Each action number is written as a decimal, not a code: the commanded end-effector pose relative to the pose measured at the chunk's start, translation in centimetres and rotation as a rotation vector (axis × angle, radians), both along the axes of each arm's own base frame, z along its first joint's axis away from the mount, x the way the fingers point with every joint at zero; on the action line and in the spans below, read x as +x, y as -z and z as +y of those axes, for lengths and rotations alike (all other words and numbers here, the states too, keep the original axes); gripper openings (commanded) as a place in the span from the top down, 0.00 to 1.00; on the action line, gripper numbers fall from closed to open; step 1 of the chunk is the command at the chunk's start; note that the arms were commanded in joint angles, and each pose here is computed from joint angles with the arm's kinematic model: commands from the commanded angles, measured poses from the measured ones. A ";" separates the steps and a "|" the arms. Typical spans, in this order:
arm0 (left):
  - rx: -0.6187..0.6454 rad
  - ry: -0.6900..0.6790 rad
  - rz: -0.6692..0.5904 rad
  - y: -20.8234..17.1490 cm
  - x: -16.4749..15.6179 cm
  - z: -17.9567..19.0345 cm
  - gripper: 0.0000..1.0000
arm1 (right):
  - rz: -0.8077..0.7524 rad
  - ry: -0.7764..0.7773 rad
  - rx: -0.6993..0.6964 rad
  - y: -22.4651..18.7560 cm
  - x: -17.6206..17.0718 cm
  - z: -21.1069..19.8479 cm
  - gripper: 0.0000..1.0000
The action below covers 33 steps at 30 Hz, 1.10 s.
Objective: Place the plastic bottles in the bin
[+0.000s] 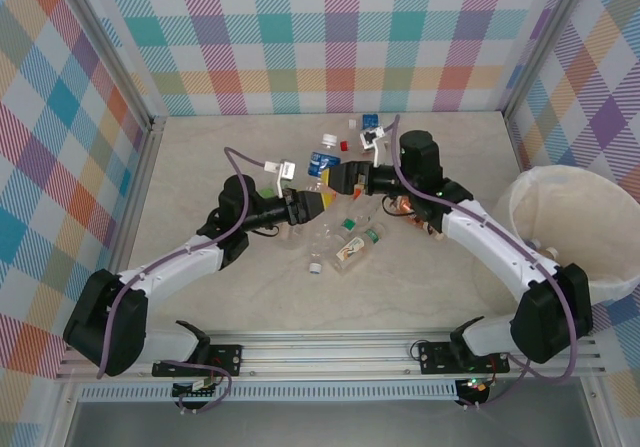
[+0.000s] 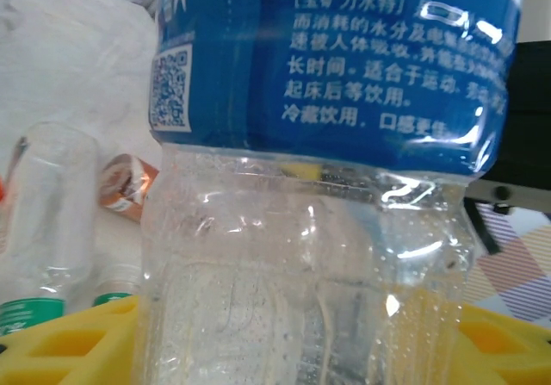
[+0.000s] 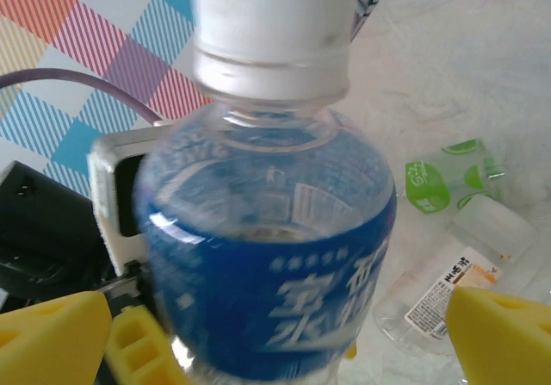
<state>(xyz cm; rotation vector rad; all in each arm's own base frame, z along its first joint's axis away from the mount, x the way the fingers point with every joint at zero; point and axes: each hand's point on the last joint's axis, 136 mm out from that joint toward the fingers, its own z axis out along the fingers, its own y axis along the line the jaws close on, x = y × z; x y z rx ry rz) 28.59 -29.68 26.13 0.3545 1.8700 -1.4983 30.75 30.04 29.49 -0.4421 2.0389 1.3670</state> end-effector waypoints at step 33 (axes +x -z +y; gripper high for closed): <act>-0.002 -0.040 -0.050 -2.0 -0.2 -0.7 0.00 | -0.108 0.178 0.006 -3.2 1.2 -2.1 0.44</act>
